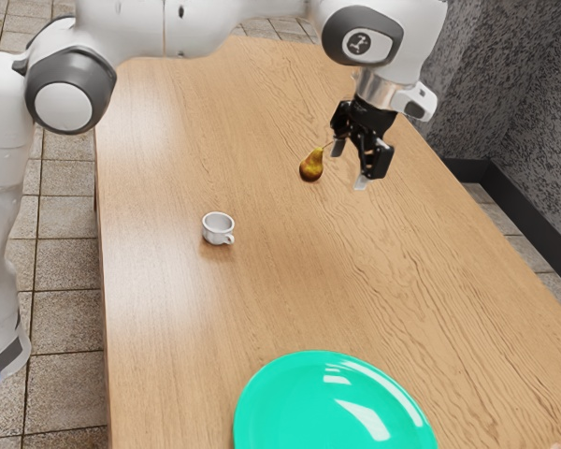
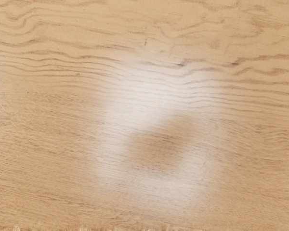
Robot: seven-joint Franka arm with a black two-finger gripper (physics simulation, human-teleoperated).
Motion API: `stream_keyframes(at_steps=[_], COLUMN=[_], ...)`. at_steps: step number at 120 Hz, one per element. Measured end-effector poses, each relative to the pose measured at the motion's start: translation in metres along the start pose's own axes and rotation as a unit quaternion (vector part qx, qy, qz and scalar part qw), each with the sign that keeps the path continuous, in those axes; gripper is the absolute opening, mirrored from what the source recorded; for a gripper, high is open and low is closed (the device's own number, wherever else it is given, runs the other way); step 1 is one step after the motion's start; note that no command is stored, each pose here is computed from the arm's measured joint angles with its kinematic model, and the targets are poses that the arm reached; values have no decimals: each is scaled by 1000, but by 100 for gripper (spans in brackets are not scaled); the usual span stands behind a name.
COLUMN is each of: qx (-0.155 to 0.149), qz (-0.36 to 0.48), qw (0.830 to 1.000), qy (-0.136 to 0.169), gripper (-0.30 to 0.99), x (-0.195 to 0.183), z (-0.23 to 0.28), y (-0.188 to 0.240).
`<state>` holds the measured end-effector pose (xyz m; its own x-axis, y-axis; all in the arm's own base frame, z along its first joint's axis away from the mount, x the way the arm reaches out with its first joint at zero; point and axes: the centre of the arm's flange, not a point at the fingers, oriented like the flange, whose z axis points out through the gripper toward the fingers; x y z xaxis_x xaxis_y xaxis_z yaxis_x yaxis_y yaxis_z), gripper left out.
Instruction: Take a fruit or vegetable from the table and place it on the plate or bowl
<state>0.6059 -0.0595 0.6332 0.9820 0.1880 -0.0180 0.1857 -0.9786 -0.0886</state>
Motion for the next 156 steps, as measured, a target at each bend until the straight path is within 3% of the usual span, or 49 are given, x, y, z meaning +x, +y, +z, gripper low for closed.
stream_keyframes(at_steps=[12,22,35,45,52,63,87,107,123,137,156], qx=[11,43,67,68,72,81,112,114,112,112,110], qz=[-37,-48,-34,-18,-14,-9,28,41,67,89,81], qw=[999,998,996,997,997,996,982,962,941,926,912], qy=[-12,-19,-36,-21,-2,42,152,243,312,350,386], gripper=[69,69,69,69,69,69,69,69,69,69,69], x=[10,11,-52,-112,-139,-141,-114,-89,-80,-70,-70], z=[16,33,71,93,113,136,186,206,199,201,209], y=[-21,-26,-52,-84,-113,-146,-198,-238,-244,-239,-264])
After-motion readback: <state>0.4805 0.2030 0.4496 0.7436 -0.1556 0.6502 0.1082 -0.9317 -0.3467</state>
